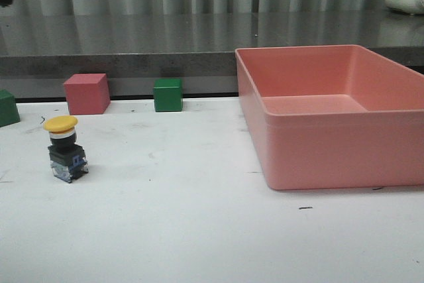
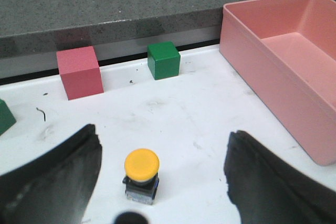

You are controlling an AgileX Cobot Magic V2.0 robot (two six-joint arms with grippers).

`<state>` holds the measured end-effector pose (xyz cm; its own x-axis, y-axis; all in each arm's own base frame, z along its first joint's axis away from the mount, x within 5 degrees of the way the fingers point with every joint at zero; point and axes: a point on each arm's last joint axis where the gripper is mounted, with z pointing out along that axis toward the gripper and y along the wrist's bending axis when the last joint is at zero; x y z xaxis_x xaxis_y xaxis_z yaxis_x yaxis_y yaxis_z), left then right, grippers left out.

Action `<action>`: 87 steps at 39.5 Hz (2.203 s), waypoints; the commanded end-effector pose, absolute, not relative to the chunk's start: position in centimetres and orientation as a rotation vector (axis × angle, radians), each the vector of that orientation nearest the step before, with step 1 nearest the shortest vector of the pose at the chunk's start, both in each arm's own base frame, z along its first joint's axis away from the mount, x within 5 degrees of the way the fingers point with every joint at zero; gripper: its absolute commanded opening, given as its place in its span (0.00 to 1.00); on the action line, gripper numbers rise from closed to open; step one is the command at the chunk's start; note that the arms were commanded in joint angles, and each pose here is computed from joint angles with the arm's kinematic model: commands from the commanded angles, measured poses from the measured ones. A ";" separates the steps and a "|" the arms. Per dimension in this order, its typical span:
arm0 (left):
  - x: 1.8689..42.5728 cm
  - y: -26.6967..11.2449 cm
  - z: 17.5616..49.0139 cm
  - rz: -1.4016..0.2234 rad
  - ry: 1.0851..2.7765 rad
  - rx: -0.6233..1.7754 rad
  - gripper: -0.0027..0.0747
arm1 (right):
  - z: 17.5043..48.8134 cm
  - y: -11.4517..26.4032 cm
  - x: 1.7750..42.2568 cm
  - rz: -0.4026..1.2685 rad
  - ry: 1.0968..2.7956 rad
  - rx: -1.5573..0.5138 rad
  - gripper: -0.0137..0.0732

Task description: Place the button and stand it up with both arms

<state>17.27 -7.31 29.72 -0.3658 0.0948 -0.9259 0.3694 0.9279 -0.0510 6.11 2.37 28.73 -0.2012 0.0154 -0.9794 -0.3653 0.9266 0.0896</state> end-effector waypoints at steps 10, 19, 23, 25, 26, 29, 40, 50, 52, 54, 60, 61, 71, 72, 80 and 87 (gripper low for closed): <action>12.5 -5.5 33.7 -0.354 1.815 0.299 0.19 | 30.4 2.4 6.2 0.351 1.634 -0.270 0.09; 10.3 -4.5 35.0 -0.373 1.724 0.282 0.01 | 30.4 2.4 6.2 0.351 1.634 -0.270 0.09; 10.0 -4.4 35.1 -0.375 1.709 0.280 0.01 | 30.4 2.4 6.2 0.351 1.634 -0.270 0.09; 10.0 -4.4 35.1 -0.375 1.709 0.280 0.01 | 30.4 2.4 6.2 0.351 1.634 -0.270 0.09; 10.0 -4.4 35.1 -0.375 1.709 0.280 0.01 | 30.4 2.4 6.2 0.351 1.634 -0.270 0.09; 10.0 -4.4 35.1 -0.375 1.711 0.280 0.01 | 30.4 2.4 6.2 0.351 1.634 -0.270 0.09; 10.0 -4.4 35.1 -0.375 1.711 0.280 0.01 | 30.4 2.4 6.2 0.351 1.634 -0.270 0.09; 10.0 -4.4 35.1 -0.375 1.711 0.280 0.01 | 30.4 2.4 6.2 0.351 1.634 -0.270 0.09; 10.0 -4.4 35.1 -0.375 1.711 0.280 0.01 | 30.4 2.4 6.2 0.351 1.634 -0.270 0.09; 10.0 -4.4 35.0 -0.375 1.712 0.280 0.01 | 30.4 2.4 6.2 0.351 1.634 -0.270 0.09; 8.9 -3.6 33.8 -0.351 1.670 0.264 0.01 | 30.4 2.4 6.2 0.351 1.634 -0.270 0.09; 8.6 -3.5 33.5 -0.345 1.666 0.256 0.01 | 30.4 2.4 6.2 0.351 1.634 -0.270 0.09; 5.3 -1.0 28.5 -0.216 1.600 0.087 0.01 | 30.4 2.4 6.2 0.351 1.634 -0.270 0.09; 5.0 -0.9 27.9 -0.197 1.594 0.067 0.01 | 30.4 2.4 6.2 0.351 1.634 -0.270 0.09; 4.4 -0.1 24.0 -0.086 1.578 -0.047 0.01 | 30.3 2.4 6.2 0.351 1.636 -0.271 0.09; 5.0 0.0 22.0 -0.059 1.597 -0.079 0.01 | 30.3 2.4 6.2 0.351 1.636 -0.271 0.09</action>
